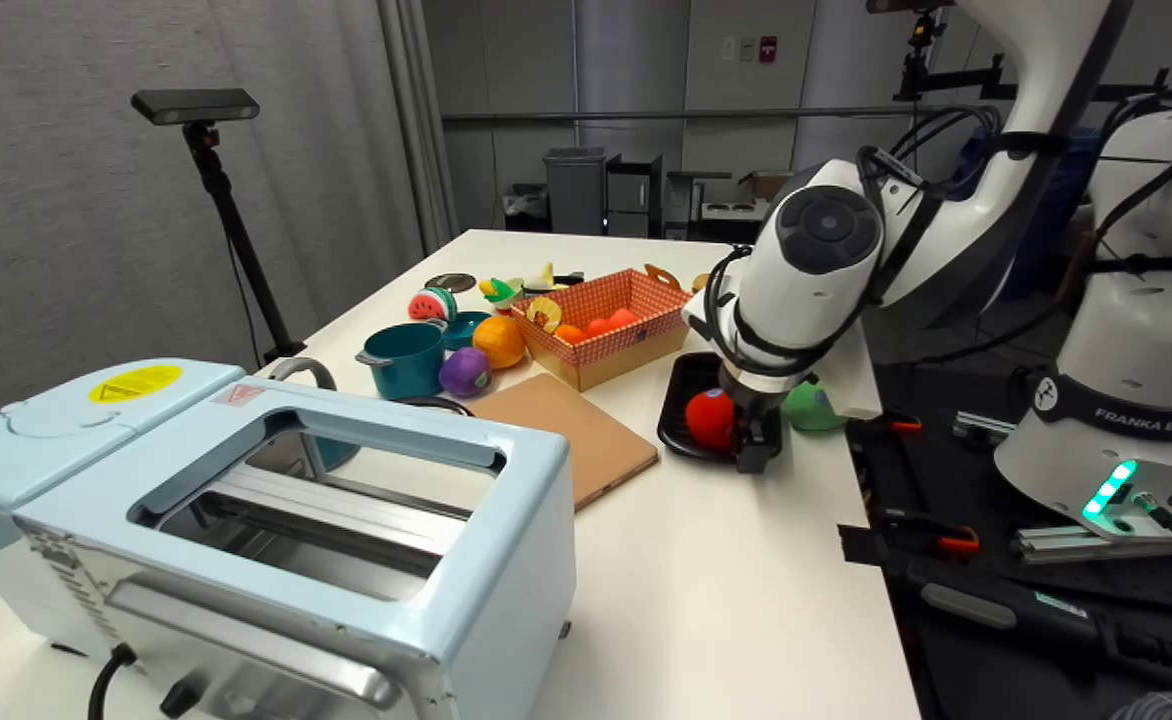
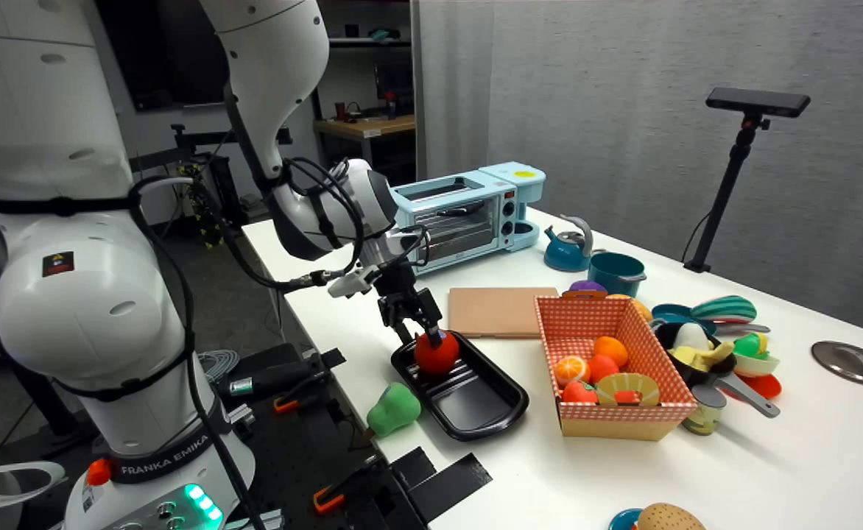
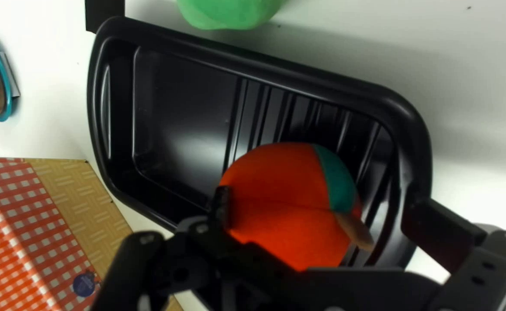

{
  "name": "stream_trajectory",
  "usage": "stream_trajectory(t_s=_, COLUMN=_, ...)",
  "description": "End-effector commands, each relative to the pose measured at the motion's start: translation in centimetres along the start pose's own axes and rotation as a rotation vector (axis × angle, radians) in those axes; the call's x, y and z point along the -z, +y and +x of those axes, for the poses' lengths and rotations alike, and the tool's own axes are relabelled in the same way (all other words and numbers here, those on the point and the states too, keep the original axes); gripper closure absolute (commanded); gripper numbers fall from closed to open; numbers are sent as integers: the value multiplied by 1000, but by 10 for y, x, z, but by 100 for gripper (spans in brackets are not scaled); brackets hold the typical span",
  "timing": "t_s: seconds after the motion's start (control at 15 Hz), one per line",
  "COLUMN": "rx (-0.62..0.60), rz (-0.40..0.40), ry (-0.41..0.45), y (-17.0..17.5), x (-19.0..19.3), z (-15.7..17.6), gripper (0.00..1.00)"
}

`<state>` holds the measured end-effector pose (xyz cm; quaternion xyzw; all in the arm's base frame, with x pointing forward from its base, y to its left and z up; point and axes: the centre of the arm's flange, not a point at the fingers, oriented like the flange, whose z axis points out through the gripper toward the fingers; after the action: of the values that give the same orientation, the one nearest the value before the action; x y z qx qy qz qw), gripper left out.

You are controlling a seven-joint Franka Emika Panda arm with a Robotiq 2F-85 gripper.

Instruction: Put the orange plush toy in the box

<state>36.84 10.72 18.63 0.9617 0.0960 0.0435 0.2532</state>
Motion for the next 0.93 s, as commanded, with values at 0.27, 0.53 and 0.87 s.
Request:
stream_trajectory(t_s=0.27, rx=-75, rz=20, ry=-1, y=16, x=-9, z=11, gripper=0)
stream_trajectory(t_s=0.53, rx=-90, rz=26, ry=8, y=20, x=-5, z=17, gripper=26)
stream_trajectory(t_s=0.87, rx=-102, rz=30, ry=28, y=22, x=2, z=22, gripper=64)
